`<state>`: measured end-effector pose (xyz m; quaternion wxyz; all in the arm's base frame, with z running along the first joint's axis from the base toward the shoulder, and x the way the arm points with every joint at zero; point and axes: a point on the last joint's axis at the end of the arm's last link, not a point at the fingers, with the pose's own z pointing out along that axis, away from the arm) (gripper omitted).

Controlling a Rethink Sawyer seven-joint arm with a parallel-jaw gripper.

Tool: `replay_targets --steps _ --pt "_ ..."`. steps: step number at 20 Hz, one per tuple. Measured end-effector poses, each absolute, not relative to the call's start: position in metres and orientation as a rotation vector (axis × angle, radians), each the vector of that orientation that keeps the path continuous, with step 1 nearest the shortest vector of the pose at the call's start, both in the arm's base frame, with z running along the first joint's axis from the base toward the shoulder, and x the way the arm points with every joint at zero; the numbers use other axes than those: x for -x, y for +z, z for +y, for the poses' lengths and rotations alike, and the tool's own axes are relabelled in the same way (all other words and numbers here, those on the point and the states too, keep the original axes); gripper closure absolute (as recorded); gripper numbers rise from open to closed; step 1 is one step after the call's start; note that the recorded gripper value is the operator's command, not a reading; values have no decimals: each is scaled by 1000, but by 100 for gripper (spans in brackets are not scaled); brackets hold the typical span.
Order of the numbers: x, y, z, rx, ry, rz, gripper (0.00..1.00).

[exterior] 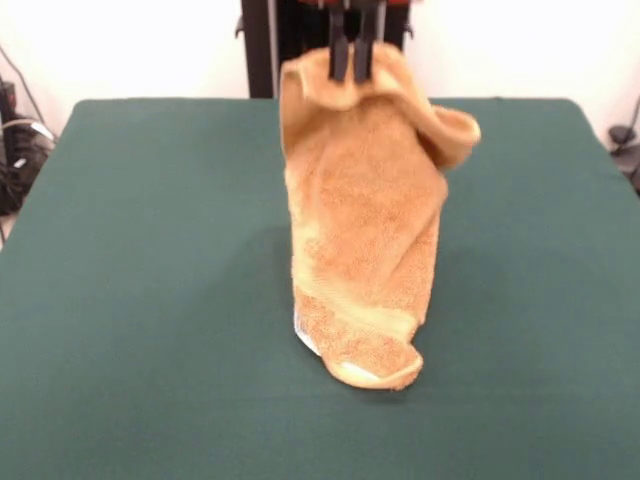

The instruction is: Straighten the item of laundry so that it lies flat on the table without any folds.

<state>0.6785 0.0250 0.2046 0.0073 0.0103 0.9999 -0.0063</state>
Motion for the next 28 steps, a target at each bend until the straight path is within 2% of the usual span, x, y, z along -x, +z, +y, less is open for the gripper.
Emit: replay_targets --steps 7,11,19,20,28 --pt "-708 278 12 -30 -20 3038 100" --pt "-716 302 12 -22 -30 2990 100" --pt "-721 319 12 -18 -46 2942 100" --pt "-725 322 10 -20 -63 2909 0" --pt "-734 326 7 -25 -95 2841 0"
